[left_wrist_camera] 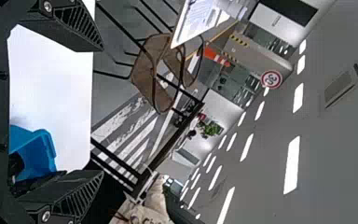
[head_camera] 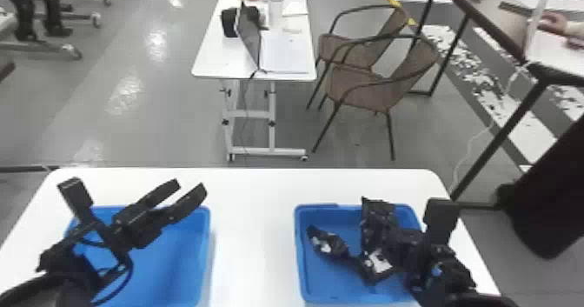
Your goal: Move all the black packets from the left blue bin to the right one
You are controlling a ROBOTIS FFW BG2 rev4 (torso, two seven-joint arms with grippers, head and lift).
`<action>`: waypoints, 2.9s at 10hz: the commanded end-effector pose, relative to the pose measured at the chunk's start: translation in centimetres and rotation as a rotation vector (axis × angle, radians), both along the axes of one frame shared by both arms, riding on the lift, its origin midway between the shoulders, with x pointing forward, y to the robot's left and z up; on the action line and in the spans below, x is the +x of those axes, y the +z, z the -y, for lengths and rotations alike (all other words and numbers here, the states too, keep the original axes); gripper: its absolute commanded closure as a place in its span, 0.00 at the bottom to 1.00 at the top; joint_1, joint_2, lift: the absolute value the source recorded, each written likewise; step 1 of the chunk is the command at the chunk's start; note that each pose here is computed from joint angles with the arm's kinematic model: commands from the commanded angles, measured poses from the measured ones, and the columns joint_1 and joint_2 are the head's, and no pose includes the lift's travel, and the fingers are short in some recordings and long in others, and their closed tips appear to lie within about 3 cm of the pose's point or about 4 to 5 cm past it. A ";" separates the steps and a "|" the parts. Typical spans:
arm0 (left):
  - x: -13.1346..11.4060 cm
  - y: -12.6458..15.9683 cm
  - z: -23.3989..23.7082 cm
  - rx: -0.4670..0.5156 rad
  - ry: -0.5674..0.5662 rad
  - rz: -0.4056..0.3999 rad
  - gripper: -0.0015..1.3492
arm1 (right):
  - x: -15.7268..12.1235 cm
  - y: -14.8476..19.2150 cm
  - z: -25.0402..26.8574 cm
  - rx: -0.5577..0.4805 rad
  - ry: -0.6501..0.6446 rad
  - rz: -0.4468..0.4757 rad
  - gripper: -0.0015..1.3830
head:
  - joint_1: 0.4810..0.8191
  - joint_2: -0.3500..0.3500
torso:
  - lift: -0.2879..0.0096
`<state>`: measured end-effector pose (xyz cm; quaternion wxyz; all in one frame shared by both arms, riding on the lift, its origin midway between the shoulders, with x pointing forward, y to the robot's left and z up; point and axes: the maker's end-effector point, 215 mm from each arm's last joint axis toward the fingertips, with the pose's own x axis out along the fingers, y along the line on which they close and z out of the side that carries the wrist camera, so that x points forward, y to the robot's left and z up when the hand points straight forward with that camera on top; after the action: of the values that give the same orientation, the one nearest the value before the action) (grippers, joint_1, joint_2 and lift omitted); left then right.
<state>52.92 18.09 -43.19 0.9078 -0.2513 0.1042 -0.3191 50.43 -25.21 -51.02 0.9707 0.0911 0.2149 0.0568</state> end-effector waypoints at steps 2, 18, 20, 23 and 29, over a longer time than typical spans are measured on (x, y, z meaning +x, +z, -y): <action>-0.7 0.3 -3.5 -0.003 0.072 0.010 0.01 | -0.7 -1.9 1.7 -0.015 -0.052 -0.043 0.45 | 0.63 0.40 | 0.97; -8.6 0.4 -9.4 0.499 0.285 0.137 0.07 | -7.3 8.4 -2.9 -0.081 0.014 0.318 0.09 | 0.63 0.62 | 0.97; -11.0 -1.4 -8.8 0.552 0.262 0.149 0.09 | -10.2 7.5 -3.3 -0.098 0.025 0.284 0.09 | 0.63 0.60 | 0.97; -12.5 -1.2 -7.8 0.561 0.275 0.212 0.09 | -12.6 6.9 -3.7 -0.101 0.028 0.259 0.09 | 0.63 0.60 | 0.97; -13.2 -2.2 -7.8 0.579 0.270 0.178 0.09 | -13.0 6.7 -3.8 -0.098 0.030 0.250 0.09 | 0.63 0.59 | 0.97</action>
<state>39.65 25.88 -45.40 0.9810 0.0351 0.0764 -0.1750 37.38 -21.51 -44.17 0.9925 0.0314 0.0947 0.0712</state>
